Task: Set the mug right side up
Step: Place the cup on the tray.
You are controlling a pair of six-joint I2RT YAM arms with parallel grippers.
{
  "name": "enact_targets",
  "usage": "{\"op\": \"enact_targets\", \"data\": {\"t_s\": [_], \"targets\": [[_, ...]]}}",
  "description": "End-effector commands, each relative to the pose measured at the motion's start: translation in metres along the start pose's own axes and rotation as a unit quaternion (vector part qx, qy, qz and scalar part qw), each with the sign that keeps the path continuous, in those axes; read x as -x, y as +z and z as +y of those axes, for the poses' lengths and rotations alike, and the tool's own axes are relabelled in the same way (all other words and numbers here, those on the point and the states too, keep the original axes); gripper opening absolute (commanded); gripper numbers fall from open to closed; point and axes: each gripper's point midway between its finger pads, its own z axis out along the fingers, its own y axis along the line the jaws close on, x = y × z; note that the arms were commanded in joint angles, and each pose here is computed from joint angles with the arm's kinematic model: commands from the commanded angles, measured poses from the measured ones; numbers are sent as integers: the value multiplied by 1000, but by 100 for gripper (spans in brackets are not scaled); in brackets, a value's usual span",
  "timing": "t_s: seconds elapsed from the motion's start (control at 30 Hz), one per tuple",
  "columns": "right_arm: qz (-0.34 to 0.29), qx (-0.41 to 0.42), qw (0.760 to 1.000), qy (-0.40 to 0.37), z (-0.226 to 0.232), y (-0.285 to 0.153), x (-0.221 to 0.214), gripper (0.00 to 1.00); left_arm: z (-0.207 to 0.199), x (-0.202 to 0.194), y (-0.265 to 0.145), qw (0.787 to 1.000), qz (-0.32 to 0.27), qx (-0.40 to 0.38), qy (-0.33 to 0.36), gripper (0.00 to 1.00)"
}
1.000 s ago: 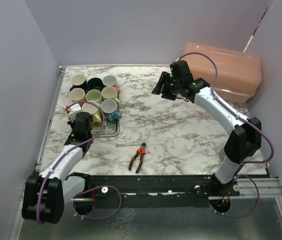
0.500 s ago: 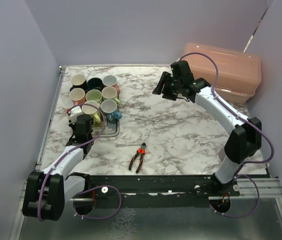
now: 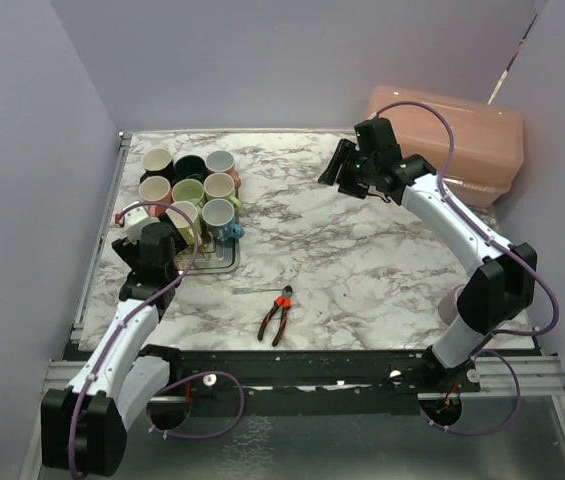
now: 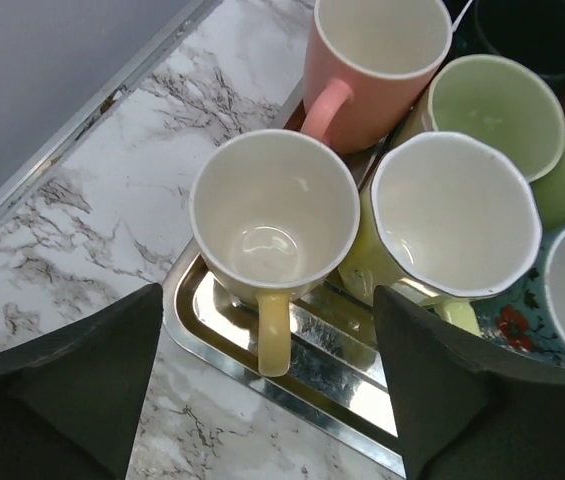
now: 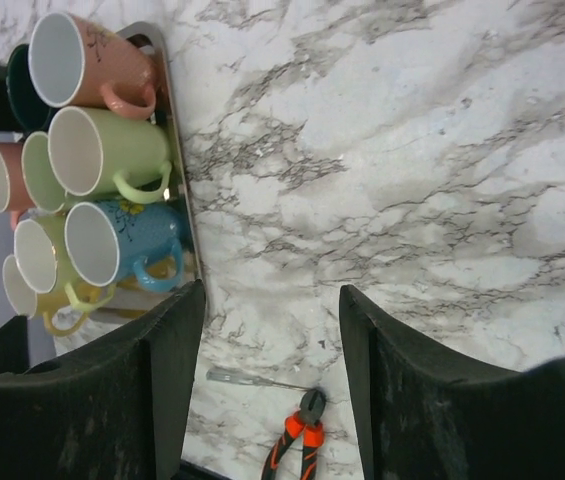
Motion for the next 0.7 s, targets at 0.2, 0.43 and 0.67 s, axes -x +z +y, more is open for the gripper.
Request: {"op": "enact_targets", "data": {"t_s": [0.2,0.43,0.67], "targets": [[-117,-143,981,-50,-72,-51,74,75,23,88,-44,995,-89,26,22,86],[-132,-214,968,0,-137,-86,97,80,-12,105,-30,992,-76,-26,93,92],[-139,-300,940,83,-197,-126,82,82,-58,92,-15,991,-55,-114,43,99]]}}
